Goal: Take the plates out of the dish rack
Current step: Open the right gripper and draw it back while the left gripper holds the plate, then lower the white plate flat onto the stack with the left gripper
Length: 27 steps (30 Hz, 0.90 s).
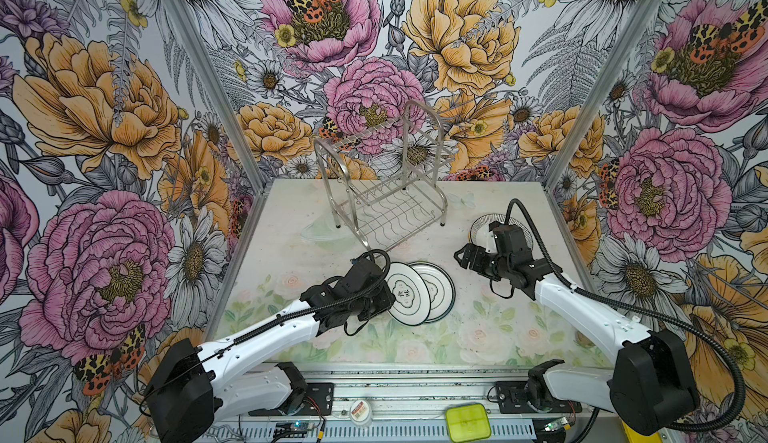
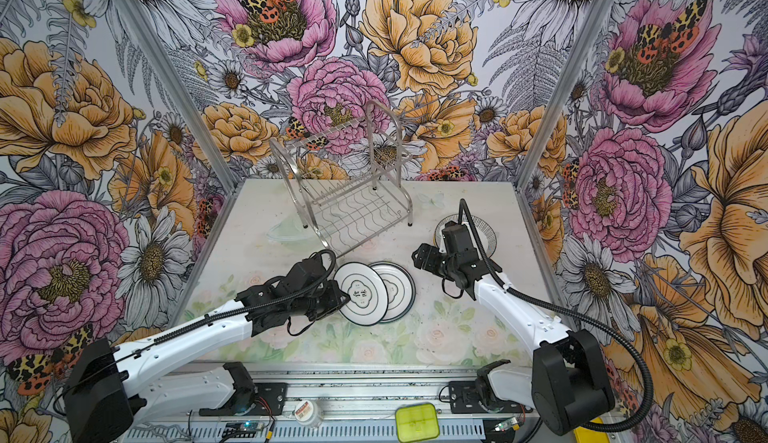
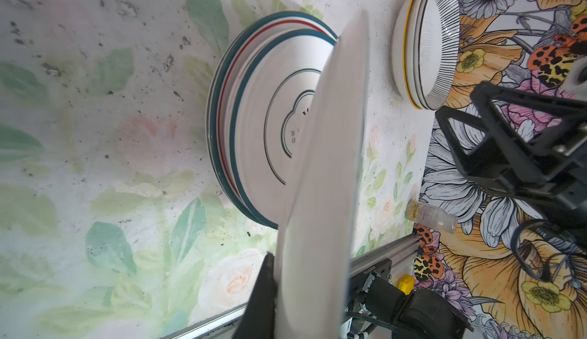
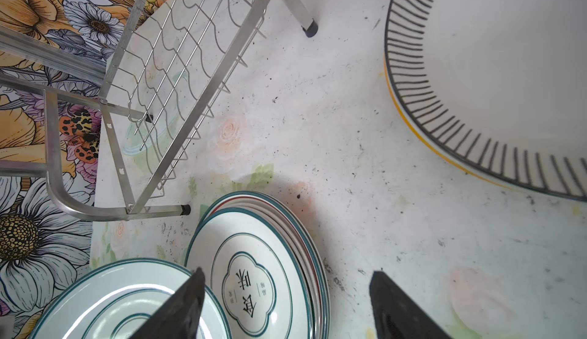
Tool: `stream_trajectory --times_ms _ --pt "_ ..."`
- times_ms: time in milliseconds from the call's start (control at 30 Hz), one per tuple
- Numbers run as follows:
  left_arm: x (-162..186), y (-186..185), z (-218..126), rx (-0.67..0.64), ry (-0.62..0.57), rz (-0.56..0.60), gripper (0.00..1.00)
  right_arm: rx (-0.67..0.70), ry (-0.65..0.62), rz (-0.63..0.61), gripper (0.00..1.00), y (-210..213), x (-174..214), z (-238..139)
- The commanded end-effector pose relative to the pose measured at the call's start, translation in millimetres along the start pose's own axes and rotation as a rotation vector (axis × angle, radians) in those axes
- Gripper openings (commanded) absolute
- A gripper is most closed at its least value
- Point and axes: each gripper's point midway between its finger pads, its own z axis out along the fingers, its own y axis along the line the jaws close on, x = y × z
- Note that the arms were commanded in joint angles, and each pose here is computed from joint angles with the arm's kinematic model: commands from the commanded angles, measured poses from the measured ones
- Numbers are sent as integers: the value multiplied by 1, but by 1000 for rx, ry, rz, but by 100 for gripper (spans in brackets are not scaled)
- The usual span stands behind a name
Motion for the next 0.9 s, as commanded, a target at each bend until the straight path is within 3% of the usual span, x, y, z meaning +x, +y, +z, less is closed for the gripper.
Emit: stream_trajectory --times_ms 0,767,867 --pt "-12 -21 1 102 -66 -28 0 -18 -47 -31 83 7 -10 -13" --pt "-7 -14 53 39 3 -63 0 -4 -31 -46 83 0 -3 -12" --pt "-4 -13 57 27 15 -60 4 -4 -29 -52 83 1 -2 -12"
